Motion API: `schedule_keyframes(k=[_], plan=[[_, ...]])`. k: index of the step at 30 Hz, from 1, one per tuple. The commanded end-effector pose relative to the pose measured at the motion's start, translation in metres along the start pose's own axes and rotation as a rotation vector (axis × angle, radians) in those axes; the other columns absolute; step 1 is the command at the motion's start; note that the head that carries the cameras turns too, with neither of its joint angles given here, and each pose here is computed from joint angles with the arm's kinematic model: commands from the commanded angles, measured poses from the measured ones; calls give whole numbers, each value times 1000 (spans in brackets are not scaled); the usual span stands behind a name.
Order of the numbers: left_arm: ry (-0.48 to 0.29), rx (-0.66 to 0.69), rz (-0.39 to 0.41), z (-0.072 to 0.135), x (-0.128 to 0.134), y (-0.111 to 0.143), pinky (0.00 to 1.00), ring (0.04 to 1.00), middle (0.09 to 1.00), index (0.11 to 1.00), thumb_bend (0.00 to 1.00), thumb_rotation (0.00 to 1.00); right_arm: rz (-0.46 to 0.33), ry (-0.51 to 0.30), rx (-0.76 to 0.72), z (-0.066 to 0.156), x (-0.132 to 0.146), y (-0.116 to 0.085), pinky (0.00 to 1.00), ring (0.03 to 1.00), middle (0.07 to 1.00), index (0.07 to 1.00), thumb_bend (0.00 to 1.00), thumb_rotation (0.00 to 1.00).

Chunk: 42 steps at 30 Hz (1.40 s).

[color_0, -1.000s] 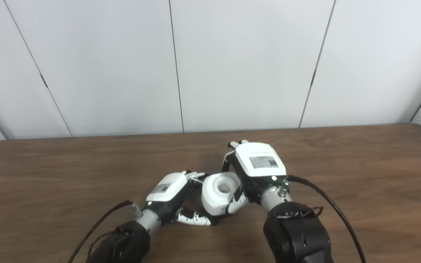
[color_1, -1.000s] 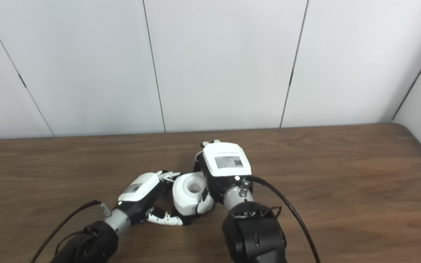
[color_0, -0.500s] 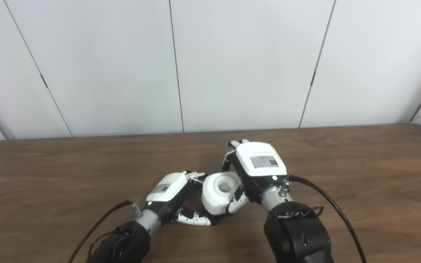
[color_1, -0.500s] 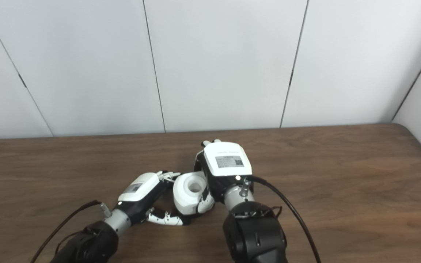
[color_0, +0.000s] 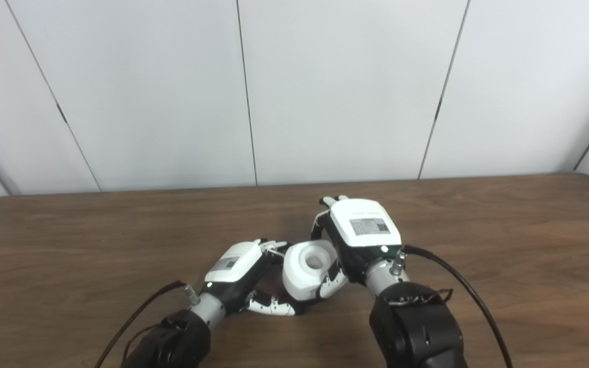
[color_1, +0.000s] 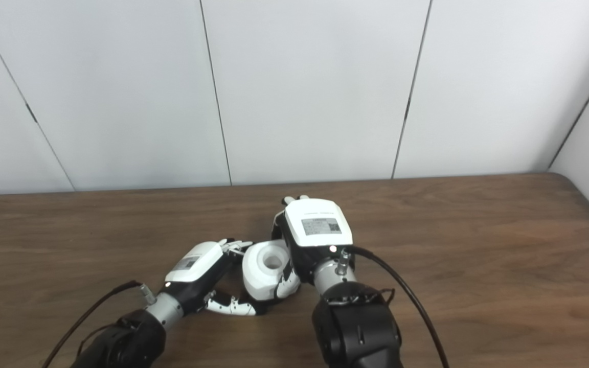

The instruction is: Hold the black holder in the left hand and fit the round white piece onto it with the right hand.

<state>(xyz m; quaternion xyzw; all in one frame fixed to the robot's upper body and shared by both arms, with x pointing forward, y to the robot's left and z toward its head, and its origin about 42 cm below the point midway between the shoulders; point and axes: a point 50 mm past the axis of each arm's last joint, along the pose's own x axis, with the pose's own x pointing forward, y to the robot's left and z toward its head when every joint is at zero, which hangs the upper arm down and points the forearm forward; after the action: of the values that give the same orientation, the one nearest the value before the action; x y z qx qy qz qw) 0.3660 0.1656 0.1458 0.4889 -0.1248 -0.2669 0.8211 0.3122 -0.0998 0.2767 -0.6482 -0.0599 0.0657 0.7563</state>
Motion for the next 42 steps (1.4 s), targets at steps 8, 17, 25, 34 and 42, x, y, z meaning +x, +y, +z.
schedule_keyframes(k=[8, 17, 25, 34, 42], plan=[[-27, 9, -46, 6, 2, -11, 970, 917, 893, 481, 515, 46, 45, -3, 3, 0, 2, 4, 627, 950, 923, 493, 516, 162], [-26, 4, -45, 5, 2, -12, 968, 917, 893, 481, 514, 45, 50, -8, 11, -1, 1, 4, 637, 951, 926, 624, 793, 360], [-25, 3, -47, 5, 2, -12, 977, 918, 895, 481, 514, 45, 61, -8, 11, 0, 1, 4, 645, 955, 930, 625, 818, 391], [-22, 4, -47, 5, 2, -12, 970, 919, 893, 481, 514, 45, 63, -11, 14, -1, 1, 3, 645, 957, 929, 627, 859, 414], [-29, 4, -44, 4, 2, -13, 959, 915, 891, 481, 515, 45, 62, -17, 17, -1, 2, 3, 642, 956, 926, 632, 885, 422]])
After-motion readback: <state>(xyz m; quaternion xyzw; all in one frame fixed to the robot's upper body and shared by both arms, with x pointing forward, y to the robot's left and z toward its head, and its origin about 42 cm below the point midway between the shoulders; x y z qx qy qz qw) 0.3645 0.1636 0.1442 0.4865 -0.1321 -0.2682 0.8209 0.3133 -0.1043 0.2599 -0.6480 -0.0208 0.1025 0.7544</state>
